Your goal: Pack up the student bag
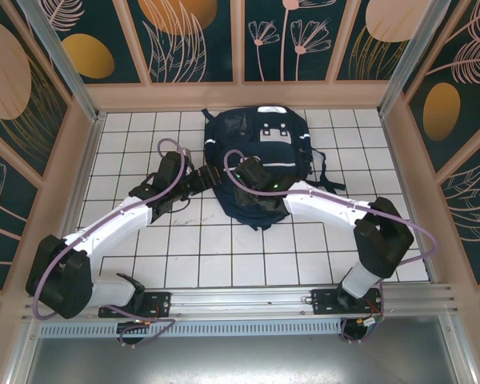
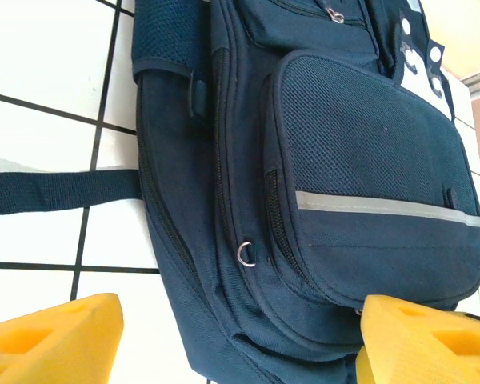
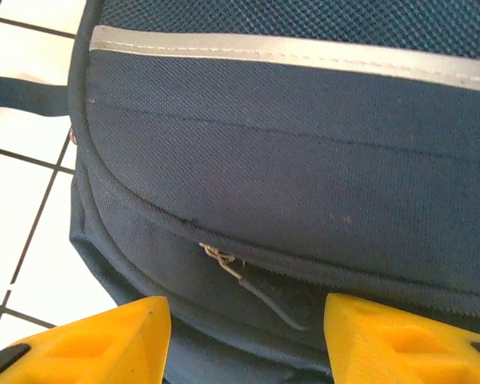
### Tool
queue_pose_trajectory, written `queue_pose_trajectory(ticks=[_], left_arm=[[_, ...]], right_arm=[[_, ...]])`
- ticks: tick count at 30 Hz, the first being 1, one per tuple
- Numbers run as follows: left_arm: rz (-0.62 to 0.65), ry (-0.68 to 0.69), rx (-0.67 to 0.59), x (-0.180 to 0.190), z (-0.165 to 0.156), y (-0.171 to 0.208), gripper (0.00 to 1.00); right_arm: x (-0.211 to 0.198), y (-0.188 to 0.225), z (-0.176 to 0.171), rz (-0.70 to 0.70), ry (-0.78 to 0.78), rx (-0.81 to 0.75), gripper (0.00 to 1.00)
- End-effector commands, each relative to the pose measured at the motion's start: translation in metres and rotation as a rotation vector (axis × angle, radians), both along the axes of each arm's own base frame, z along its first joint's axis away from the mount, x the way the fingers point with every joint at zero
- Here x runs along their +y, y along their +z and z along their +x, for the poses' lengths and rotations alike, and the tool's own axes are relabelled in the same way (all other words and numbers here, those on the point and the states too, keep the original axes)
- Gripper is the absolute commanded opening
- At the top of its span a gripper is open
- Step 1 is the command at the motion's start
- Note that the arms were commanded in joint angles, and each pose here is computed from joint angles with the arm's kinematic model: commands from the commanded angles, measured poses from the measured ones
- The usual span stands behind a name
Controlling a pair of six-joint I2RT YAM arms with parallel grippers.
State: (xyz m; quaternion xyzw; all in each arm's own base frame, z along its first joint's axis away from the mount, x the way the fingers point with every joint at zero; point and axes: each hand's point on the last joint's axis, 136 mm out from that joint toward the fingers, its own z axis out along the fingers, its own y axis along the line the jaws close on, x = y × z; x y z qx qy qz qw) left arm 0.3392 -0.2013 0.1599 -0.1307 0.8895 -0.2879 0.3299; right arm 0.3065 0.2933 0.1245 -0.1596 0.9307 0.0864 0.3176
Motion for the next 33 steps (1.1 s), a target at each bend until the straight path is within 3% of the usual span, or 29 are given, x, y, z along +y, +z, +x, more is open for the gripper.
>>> queue_pose_trajectory(ticks=[1, 17, 21, 27, 33], left_arm=[[-0.024, 0.043, -0.023, 0.004, 0.006, 0.010, 0.79], [-0.046, 0.038, 0.002, 0.000, 0.006, 0.003, 0.79], [-0.057, 0.032, 0.006, -0.002, 0.006, 0.003, 0.79], [-0.116, 0.012, 0.017, -0.012, 0.005, 0.001, 0.78], [-0.242, -0.026, 0.056, -0.034, 0.009, -0.003, 0.71]], right_arm=[[-0.001, 0.001, 0.011, -0.072, 0.030, -0.035, 0.53], [0.001, -0.019, 0.026, -0.157, 0.045, -0.049, 0.33], [0.016, -0.013, 0.017, -0.030, 0.094, 0.011, 0.31], [0.025, 0.021, 0.011, 0.334, 0.096, 0.084, 0.35], [0.003, 0.014, 0.026, 0.275, -0.039, 0.061, 0.43]])
